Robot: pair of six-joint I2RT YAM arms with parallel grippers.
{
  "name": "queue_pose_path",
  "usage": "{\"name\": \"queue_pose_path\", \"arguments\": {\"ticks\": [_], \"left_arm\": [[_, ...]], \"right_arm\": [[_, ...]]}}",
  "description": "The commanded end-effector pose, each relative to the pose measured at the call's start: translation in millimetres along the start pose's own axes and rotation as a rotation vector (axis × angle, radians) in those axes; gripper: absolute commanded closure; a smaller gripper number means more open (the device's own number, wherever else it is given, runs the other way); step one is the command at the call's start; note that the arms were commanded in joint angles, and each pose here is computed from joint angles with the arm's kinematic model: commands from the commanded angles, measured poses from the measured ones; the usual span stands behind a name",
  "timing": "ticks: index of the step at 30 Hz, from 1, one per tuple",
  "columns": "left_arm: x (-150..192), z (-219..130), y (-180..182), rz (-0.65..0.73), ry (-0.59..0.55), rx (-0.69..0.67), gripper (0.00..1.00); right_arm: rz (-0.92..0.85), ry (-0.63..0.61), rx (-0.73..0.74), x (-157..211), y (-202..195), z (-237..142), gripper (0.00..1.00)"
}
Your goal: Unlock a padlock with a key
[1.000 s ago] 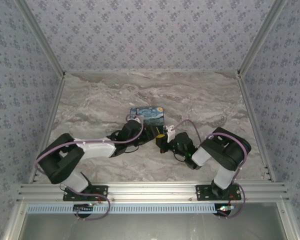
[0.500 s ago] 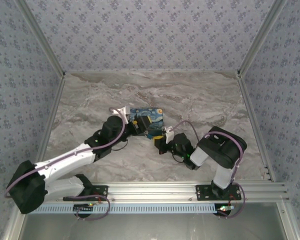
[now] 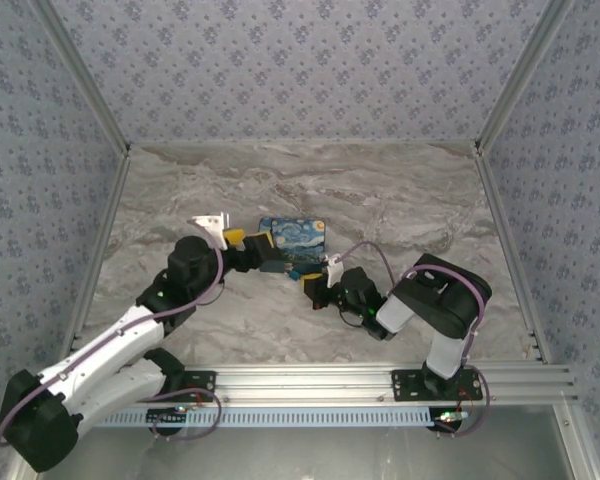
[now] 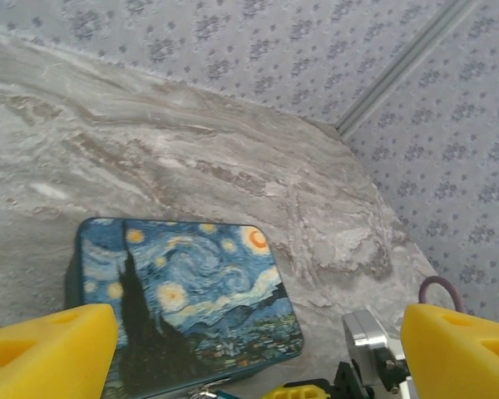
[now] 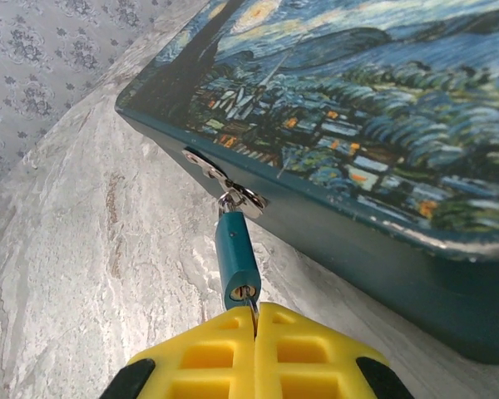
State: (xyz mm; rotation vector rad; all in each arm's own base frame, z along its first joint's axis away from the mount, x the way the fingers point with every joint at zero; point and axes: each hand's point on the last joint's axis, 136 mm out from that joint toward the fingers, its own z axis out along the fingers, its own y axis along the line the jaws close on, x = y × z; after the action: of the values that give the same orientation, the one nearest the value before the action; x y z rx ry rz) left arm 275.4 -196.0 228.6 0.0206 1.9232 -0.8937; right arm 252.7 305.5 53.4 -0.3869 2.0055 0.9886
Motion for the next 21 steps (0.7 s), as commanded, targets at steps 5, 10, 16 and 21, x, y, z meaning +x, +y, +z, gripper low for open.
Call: {"name": "queue_pose_path", "arguments": {"ticks": [5,10,16,21], "left_arm": [[52,5,23,-0.305,0.149,0.015,0.17],[70,5,31,-0.43,0.144,0.047,0.2],[84,10,28,-0.511,0.192,0.089,0.25],[95,18,30,-0.585,0.213,0.092,0.28]], "right_arm": [[0.079,-0.02,0.016,-8,7,1,1.0],[0.155,-0.016,0.022,-4,9,0,1.0],[0.252,-0.017,0.008,-4,17,1,1.0],[0.324,-0.014,0.015,-4,17,3,1.0]]}}
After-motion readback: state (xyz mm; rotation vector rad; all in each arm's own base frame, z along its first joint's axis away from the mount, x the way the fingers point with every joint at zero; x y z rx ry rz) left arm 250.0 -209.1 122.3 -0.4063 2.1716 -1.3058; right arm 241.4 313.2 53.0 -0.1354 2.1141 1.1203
